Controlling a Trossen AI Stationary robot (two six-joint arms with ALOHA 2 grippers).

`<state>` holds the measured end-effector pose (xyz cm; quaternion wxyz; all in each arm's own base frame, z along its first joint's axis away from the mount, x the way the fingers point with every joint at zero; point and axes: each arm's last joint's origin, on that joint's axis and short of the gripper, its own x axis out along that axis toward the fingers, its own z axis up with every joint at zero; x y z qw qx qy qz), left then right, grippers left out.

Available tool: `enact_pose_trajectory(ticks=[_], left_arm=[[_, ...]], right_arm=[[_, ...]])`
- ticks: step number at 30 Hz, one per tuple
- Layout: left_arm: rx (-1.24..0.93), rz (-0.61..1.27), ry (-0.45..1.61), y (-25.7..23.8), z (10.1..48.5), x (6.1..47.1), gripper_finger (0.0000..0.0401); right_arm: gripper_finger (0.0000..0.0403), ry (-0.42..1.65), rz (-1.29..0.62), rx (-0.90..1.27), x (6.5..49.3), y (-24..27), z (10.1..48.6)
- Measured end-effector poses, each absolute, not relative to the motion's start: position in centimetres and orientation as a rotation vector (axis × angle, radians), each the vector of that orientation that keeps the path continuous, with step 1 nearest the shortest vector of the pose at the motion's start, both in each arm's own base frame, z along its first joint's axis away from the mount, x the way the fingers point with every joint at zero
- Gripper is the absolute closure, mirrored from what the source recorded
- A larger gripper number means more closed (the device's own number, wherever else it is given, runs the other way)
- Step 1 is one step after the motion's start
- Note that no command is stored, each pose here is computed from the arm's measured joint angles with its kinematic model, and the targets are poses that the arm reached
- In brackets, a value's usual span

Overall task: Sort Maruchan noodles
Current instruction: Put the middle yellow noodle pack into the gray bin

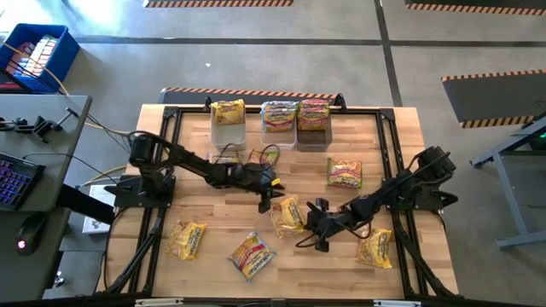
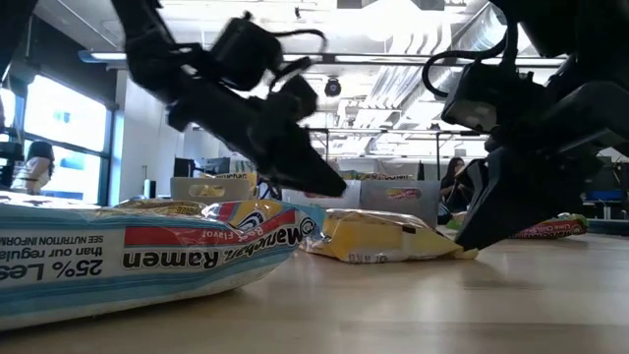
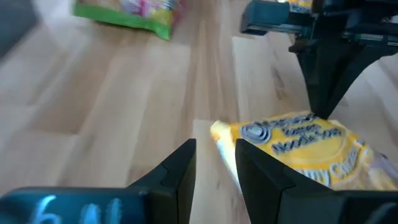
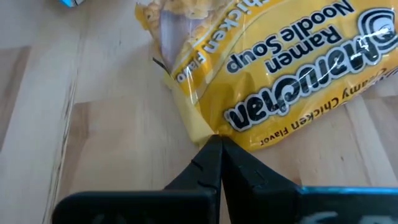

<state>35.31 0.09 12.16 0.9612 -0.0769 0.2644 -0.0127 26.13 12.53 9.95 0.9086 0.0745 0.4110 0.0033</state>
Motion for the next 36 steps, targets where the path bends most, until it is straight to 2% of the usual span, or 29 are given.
enact_pose_trajectory(ticks=[6,11,18,24,28,33,36], left_arm=[[-0.182,-0.061,0.66,0.4,11.3,38.0,0.0297],[-0.289,-0.198,0.69,0.5,11.1,39.5,0.0296],[-0.404,-0.286,0.734,1.6,10.7,39.6,0.0297],[-0.402,-0.338,0.739,2.0,10.6,39.5,0.0299],[-0.35,-0.367,0.737,1.5,10.6,39.4,0.0325],[-0.302,-0.455,0.719,0.8,10.7,39.4,0.0391],[-0.275,-0.473,0.713,0.6,10.7,39.4,0.0396]], right_arm=[[0.0403,0.845,0.018,0.142,26.1,12.6,9.9],[0.0403,0.843,0.024,0.14,26.2,12.6,9.9],[0.0403,0.843,0.029,0.134,26.1,12.6,9.9],[0.0403,0.841,0.035,0.12,26.2,12.6,9.9],[0.0403,0.836,0.038,0.119,26.2,12.6,9.9],[0.0403,0.837,0.059,0.105,26.2,12.7,9.9],[0.0403,0.839,0.077,0.108,26.2,12.7,10.0]])
